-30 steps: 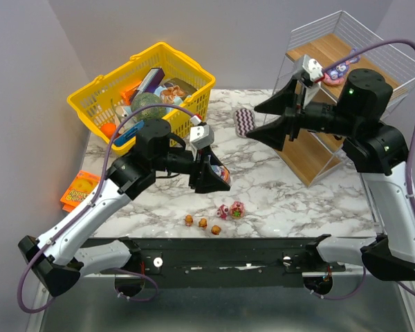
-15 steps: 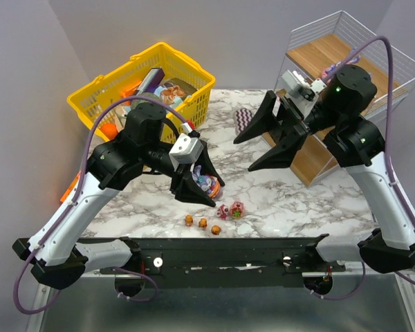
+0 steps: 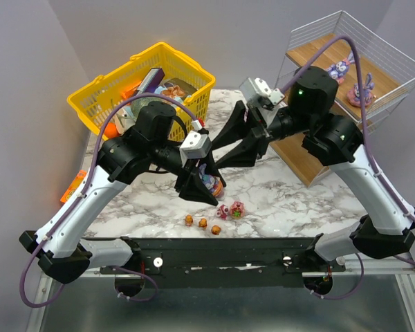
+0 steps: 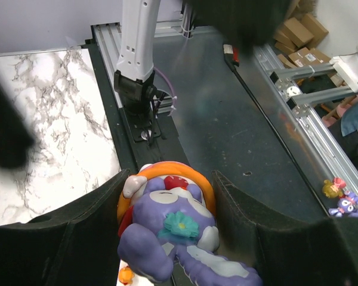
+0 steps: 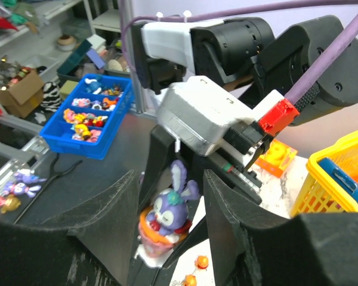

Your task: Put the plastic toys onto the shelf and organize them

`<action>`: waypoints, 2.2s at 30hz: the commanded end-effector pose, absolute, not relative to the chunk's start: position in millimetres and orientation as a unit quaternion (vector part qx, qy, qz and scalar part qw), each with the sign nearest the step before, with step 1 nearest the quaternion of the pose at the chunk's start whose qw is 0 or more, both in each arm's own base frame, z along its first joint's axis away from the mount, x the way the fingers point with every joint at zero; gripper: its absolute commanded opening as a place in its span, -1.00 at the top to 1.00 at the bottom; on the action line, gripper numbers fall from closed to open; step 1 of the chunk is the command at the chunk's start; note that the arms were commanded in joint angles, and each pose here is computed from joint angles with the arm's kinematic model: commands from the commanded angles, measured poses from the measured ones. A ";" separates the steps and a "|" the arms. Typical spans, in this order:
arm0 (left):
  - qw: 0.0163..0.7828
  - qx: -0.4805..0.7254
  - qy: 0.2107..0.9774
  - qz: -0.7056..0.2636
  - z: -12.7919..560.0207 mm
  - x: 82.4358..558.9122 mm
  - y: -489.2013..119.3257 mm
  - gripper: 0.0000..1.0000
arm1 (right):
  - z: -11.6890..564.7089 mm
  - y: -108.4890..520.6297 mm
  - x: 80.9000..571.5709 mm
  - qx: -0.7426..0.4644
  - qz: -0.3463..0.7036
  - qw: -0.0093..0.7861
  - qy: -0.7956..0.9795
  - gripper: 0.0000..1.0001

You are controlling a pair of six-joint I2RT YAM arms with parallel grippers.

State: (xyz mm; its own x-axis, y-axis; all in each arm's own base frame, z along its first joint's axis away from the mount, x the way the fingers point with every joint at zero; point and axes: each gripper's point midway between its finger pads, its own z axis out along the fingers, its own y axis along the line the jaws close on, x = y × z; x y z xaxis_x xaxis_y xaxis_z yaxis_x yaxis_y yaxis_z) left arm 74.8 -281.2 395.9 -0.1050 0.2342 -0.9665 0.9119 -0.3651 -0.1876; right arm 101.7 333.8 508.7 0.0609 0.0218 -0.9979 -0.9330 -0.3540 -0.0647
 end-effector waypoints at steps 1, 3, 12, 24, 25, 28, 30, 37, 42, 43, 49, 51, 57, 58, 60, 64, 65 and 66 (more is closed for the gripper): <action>0.300 0.595 0.478 -0.572 406.1 70.1 -278.8 1.00 | 480.4 351.3 122.3 -0.593 0.522 0.430 0.438 0.03; 0.301 0.595 0.477 -0.573 407.8 69.2 -278.4 1.00 | 475.0 355.2 124.6 -0.592 0.515 0.433 0.443 0.13; 0.306 0.592 0.475 -0.574 410.1 69.8 -279.1 1.00 | 457.9 362.8 127.8 -0.592 0.508 0.425 0.459 0.30; 0.318 0.592 0.455 -0.584 422.9 66.0 -278.8 1.00 | 447.2 363.9 127.1 -0.587 0.506 0.426 0.467 0.42; 0.320 0.594 0.448 -0.586 424.9 65.0 -279.0 1.00 | 451.4 364.5 128.5 -0.584 0.507 0.434 0.463 0.47; 0.313 0.590 0.452 -0.592 422.6 65.2 -280.3 1.00 | 459.2 365.2 129.8 -0.575 0.510 0.450 0.455 0.64; 0.310 0.590 0.452 -0.593 421.6 65.3 -280.7 1.00 | 460.7 365.9 130.8 -0.572 0.509 0.456 0.454 0.87; 0.328 0.587 0.459 -0.581 423.1 69.2 -280.8 0.34 | 466.8 361.2 137.4 -0.558 0.492 0.480 0.464 0.99; 0.371 0.574 0.484 -0.546 423.5 83.5 -280.9 -0.83 | 485.1 350.2 142.6 -0.543 0.468 0.519 0.466 0.99; 0.393 0.564 0.498 -0.528 422.8 94.6 -283.3 -0.92 | 488.8 348.0 143.8 -0.540 0.462 0.526 0.467 0.99; 0.506 0.493 0.545 -0.453 439.4 131.8 -272.3 -0.98 | 503.5 331.6 161.8 -0.511 0.409 0.575 0.490 0.99; 0.560 0.434 0.579 -0.403 446.1 159.0 -260.3 -0.98 | 507.9 324.3 174.6 -0.492 0.379 0.599 0.506 0.99; 0.690 0.196 0.654 -0.238 480.7 227.4 -177.1 -0.98 | 525.4 292.2 215.9 -0.424 0.270 0.669 0.547 0.99; 0.703 0.181 0.649 -0.228 487.6 228.4 -168.4 -0.98 | 529.7 286.7 222.5 -0.415 0.251 0.680 0.549 0.99; 0.718 0.158 0.640 -0.222 497.3 223.8 -155.0 -0.97 | 531.4 272.4 246.7 -0.377 0.193 0.699 0.576 0.99; 0.716 0.130 0.643 -0.236 490.6 225.3 -153.9 -0.98 | 554.0 232.6 290.2 -0.304 0.088 0.739 0.595 0.99; 0.711 0.125 0.649 -0.239 485.3 228.1 -156.2 -0.98 | 555.0 222.0 304.0 -0.282 0.057 0.744 0.603 0.99; 0.706 0.123 0.654 -0.243 481.0 229.5 -159.0 -0.98 | 562.0 212.8 312.2 -0.269 0.038 0.753 0.600 0.99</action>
